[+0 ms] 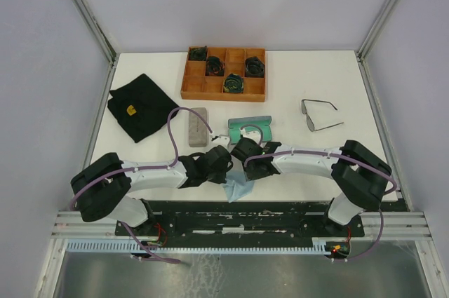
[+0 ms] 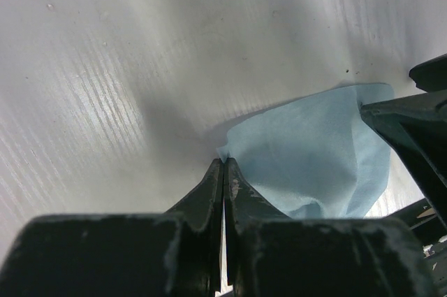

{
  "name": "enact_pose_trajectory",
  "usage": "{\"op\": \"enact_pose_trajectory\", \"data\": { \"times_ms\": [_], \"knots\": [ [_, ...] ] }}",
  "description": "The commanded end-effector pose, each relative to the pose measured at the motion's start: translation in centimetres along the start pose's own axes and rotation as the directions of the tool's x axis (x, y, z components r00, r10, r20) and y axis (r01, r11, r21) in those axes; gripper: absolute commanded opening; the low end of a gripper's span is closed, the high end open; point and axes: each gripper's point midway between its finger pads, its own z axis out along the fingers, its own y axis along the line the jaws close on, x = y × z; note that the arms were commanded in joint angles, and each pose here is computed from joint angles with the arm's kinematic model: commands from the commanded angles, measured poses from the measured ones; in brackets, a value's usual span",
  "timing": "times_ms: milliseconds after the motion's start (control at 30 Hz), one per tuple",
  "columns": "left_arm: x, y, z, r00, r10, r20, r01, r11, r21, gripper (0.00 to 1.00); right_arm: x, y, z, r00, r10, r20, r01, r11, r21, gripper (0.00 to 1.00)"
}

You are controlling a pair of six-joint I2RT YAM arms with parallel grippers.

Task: Organize the sunglasses
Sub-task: Pick up the glasses cleaning cloth from the center of the board.

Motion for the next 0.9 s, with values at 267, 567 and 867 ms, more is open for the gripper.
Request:
{"op": "enact_pose_trajectory", "data": {
  "times_ms": [267, 567, 867],
  "knots": [
    [3.7, 2.8, 0.0, 0.990, 0.045, -0.133, -0.056, 0.995, -0.084, 0.03, 1.8, 0.5, 1.3, 0.997, -0.005, -0.071, 0.004, 1.000, -0.010, 0.38],
    [3.5, 2.7, -0.1, 0.991, 0.042, -0.126, -0.052, 0.995, -0.080, 0.03, 3.6, 0.1, 1.5, 0.992, 0.004, -0.128, -0.009, 0.999, -0.035, 0.11],
    [0.8, 0.7, 0.0, 0.998, 0.034, -0.060, -0.036, 0.999, -0.025, 0.03, 0.9, -0.7, 0.3, 0.999, -0.036, -0.005, 0.036, 0.999, -0.036, 0.00]
  ]
}}
